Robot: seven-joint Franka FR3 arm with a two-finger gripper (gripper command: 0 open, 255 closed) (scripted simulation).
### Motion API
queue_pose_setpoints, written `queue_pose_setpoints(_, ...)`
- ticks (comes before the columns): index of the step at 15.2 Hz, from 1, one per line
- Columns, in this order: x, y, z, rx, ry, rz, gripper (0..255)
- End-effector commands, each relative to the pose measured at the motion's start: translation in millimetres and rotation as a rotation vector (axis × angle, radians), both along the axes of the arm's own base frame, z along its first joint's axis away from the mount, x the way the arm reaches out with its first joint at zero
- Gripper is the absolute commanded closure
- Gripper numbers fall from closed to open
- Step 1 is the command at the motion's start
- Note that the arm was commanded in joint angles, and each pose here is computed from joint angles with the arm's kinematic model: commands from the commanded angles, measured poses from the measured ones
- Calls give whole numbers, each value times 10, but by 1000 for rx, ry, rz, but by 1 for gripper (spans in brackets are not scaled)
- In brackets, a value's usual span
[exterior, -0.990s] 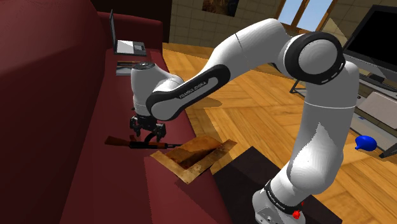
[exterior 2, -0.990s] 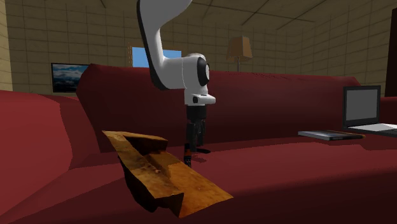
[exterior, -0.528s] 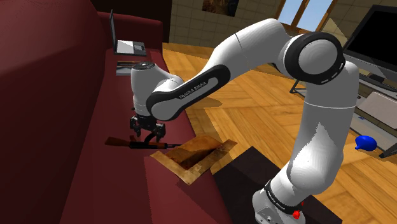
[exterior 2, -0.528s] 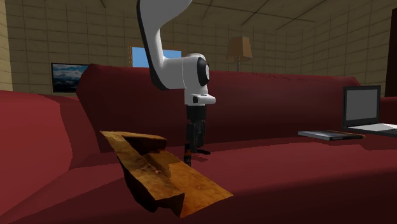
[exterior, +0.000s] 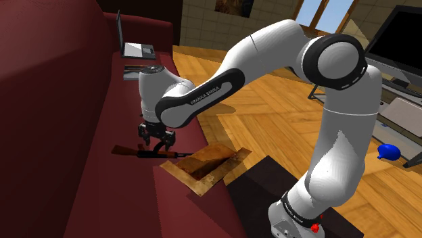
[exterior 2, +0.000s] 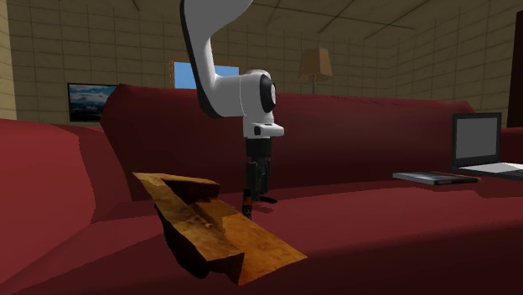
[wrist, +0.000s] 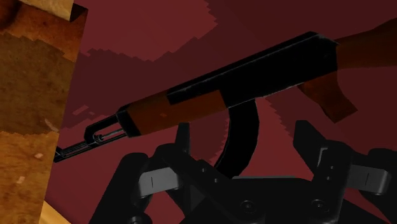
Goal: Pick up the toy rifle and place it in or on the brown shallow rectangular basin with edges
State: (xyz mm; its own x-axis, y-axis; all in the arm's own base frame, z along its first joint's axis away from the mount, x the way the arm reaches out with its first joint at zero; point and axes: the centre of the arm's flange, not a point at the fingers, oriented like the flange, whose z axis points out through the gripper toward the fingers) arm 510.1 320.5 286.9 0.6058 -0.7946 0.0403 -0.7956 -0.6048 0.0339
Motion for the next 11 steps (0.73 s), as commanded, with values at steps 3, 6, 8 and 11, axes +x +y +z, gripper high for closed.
queue_pose_setpoints(3, -13, -6, 57, 1, 8, 1, 255)
queue_pose_setpoints(6, -13, -6, 216, 1, 8, 1, 255)
queue_pose_setpoints(8, -13, -6, 321, 1, 8, 1, 255)
queue_pose_setpoints(11, -13, -6, 480, 1, 8, 1, 255)
